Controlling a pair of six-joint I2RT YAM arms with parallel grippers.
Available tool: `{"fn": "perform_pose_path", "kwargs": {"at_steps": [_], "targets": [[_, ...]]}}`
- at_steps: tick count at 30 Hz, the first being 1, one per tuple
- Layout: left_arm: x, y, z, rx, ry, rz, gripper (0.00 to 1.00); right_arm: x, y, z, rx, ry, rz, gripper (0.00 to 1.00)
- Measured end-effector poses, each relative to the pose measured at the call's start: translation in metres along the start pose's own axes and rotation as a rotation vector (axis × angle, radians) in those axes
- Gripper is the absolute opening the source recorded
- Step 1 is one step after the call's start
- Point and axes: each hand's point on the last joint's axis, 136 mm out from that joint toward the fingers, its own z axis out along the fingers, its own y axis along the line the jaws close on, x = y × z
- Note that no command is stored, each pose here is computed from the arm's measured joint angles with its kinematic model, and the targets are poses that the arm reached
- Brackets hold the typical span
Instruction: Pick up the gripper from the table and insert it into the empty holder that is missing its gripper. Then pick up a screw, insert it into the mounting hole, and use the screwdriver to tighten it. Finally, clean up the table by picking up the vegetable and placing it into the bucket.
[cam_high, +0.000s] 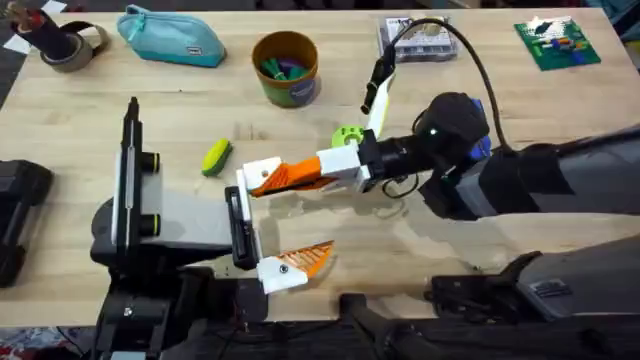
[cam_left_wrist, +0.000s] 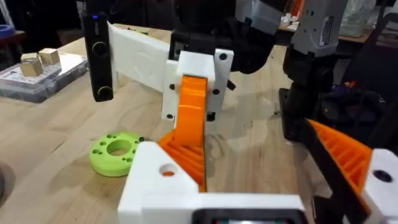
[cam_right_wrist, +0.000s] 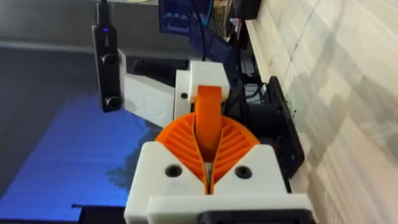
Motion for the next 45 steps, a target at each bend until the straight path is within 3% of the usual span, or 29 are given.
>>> {"fn": "perform_pose_path", "kwargs": {"at_steps": [42, 44, 45], "targets": [[0.0001, 0.0010, 0.0000, -0.006, 0.000, 0.000, 0.987, -0.0057, -0.0004, 0.0006, 0.003, -0.035, -0.016, 0.010], [0.0001, 0.0012, 0.0000, -0.007, 0.000, 0.001, 0.987, -0.0056, -0.0005, 0.0007, 0.003, -0.034, -0.015, 0.040], [0.0001, 0.0011, 0.0000, -0.006, 0.000, 0.001, 0.987, -0.0057, -0.0008, 0.0008, 0.004, -0.035, -0.014, 0.149]]}}
